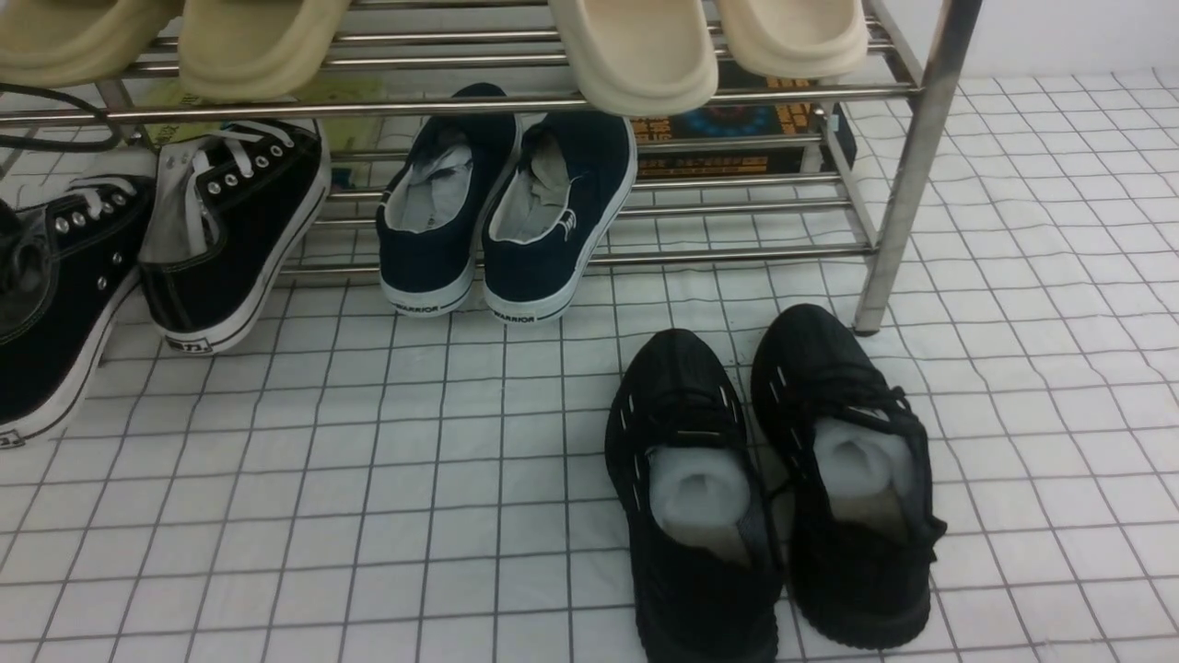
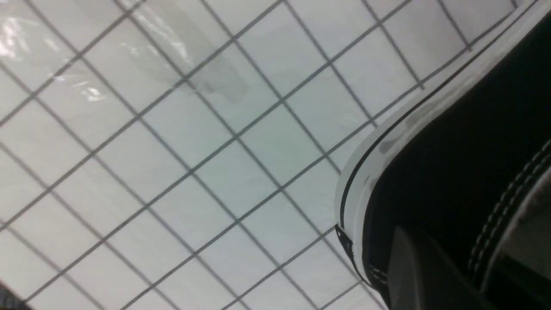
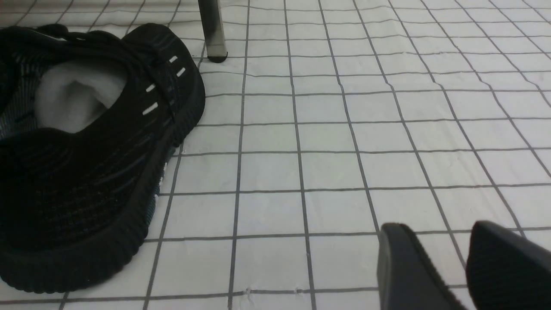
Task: Take the shoes off the shelf with your hand from the white checkered tablecloth.
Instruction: 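Set the held shoe down on the floor in front of the rack with the left gripper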
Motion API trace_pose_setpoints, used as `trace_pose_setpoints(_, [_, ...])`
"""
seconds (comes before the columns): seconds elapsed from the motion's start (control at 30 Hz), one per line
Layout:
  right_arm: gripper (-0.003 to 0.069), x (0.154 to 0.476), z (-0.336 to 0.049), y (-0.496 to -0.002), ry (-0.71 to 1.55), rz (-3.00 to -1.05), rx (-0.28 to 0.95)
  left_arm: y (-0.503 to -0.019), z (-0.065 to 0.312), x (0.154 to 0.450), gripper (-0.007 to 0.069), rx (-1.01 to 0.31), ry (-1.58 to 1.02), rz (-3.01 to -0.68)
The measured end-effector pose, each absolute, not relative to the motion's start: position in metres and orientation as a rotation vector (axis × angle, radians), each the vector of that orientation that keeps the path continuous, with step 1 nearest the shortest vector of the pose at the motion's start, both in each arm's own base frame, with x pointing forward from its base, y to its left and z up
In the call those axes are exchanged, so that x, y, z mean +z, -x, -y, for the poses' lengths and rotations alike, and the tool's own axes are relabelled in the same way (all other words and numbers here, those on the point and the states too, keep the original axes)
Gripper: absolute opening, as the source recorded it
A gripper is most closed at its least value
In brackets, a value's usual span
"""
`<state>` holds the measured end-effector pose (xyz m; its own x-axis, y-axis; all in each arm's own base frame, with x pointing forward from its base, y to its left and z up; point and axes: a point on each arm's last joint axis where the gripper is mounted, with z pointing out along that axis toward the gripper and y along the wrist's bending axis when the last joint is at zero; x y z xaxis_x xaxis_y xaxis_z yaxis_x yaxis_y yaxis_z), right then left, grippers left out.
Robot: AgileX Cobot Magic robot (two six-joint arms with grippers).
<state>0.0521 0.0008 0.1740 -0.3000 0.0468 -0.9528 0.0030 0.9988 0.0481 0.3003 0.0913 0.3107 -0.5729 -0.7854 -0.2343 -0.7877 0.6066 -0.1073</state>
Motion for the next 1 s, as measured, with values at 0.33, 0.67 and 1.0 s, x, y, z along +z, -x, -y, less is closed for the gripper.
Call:
trace_pose_setpoints(0.33, [0.0239,0.174,-0.001,-0.052,-0.036,-1.875,0.043,-0.245,-0.079,0.267,0.0046,0.106,1.386,-2.677])
trace_pose_setpoints(0.67, [0.0239,0.174,-0.001,-0.052,-0.036,-1.875,0.043,-0.225,-0.070,0.218,0.0043,0.061,1.404,-2.711])
trace_pose_setpoints(1.0, [0.0239,0.174,-0.001,-0.052,-0.036,-1.875,0.043,-0.222,-0.072,0.219,0.0112,0.123,1.289,-2.765])
